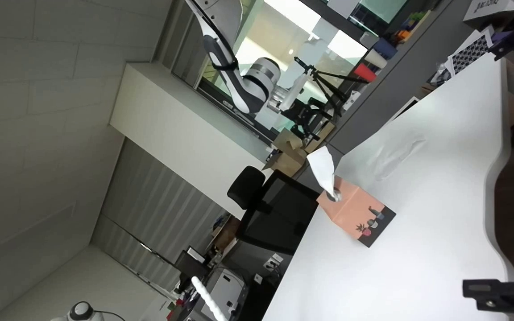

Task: Take a tissue and put it on the table

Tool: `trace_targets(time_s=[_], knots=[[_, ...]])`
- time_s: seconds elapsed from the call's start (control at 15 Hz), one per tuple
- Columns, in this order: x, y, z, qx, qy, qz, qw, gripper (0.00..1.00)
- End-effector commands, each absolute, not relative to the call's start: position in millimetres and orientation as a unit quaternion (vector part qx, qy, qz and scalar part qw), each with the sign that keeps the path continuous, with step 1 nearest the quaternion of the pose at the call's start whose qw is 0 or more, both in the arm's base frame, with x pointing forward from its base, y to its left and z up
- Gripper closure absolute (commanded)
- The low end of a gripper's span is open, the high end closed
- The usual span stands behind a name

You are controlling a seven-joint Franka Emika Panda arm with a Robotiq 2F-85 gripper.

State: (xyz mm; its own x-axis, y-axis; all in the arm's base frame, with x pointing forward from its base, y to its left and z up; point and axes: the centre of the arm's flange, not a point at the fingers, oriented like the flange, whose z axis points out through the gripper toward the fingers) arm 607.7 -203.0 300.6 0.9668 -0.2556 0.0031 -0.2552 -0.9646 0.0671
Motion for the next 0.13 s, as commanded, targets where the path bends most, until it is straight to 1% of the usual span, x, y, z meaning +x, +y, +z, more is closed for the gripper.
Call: trace_targets(time_s=[0.0, 0.07], knots=[[605.5, -199.3, 305.8, 0.991, -0.128, -0.003, 0.033, 0.0], [603.8, -197.5, 308.0, 0.991, -0.127, -0.003, 0.033, 0.0]])
